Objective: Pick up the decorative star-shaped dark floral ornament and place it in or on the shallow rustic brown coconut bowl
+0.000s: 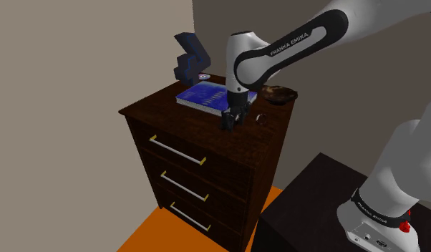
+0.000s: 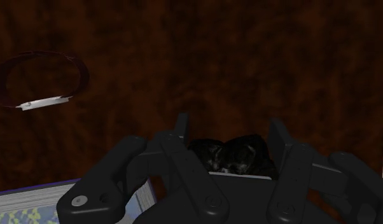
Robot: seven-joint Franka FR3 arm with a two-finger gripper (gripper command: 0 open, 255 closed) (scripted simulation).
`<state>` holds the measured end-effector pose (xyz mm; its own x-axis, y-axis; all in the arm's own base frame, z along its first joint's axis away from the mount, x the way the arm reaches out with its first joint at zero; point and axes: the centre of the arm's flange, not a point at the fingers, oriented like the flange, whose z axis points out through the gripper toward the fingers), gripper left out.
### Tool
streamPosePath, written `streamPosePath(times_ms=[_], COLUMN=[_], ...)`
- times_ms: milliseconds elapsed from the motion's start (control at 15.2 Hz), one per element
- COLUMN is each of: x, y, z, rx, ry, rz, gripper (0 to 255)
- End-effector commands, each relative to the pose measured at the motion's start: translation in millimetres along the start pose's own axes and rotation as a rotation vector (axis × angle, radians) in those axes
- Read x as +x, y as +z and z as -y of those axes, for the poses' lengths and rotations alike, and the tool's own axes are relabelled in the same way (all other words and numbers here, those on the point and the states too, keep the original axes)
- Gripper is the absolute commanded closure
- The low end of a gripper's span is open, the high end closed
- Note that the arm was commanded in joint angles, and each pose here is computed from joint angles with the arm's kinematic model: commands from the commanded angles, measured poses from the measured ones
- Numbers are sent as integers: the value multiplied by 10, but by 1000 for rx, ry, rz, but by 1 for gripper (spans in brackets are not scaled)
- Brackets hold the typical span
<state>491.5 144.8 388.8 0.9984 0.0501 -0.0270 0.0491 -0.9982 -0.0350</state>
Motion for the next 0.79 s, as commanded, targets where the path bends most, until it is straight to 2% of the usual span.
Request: streamPosePath(times_ms=[0, 726], x=[-11, -27], y=[-115, -695], z=[2, 22], rx=[0, 0], ry=[0, 0], rz=[0, 0], gripper=[255, 255])
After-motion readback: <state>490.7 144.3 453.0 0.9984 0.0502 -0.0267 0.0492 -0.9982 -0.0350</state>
